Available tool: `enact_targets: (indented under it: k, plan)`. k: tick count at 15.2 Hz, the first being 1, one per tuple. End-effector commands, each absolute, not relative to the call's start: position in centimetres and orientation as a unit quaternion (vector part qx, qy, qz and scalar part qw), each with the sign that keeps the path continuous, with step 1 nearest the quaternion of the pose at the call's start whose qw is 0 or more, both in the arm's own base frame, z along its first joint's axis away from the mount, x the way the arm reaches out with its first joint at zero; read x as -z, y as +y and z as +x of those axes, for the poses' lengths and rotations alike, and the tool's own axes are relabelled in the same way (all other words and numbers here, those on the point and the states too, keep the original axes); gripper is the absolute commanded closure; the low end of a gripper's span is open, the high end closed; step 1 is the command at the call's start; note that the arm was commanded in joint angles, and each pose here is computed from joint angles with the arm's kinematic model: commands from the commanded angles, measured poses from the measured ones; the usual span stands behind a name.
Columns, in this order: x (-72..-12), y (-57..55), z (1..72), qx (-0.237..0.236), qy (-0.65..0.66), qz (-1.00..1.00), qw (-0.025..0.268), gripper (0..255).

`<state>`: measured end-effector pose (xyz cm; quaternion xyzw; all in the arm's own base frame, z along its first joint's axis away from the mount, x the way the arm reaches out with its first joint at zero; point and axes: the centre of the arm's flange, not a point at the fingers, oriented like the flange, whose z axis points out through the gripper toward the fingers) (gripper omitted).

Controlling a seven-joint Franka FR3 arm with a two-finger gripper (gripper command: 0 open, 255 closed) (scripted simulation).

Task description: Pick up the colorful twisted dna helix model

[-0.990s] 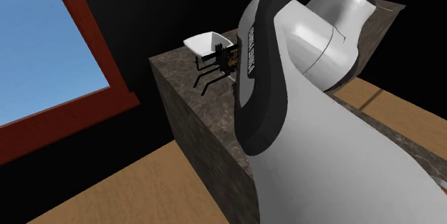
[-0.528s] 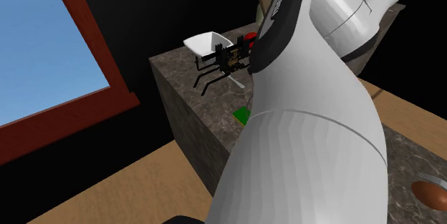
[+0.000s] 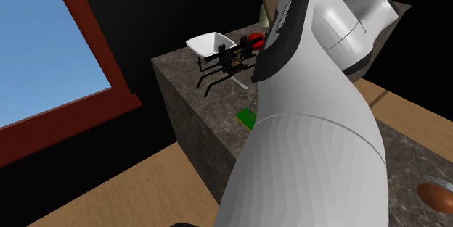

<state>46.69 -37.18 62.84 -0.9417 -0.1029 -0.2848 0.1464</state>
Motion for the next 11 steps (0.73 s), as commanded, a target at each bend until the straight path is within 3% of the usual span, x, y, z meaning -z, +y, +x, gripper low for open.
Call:
enact_targets:
  k: [1, 11]
  plan:
    - [-62.62, -37.17, 46.71, 0.285, -0.103, -0.942, 0.146, 255]
    - [-63.13, -37.17, 46.66, 0.285, -0.103, -0.942, 0.146, 255]
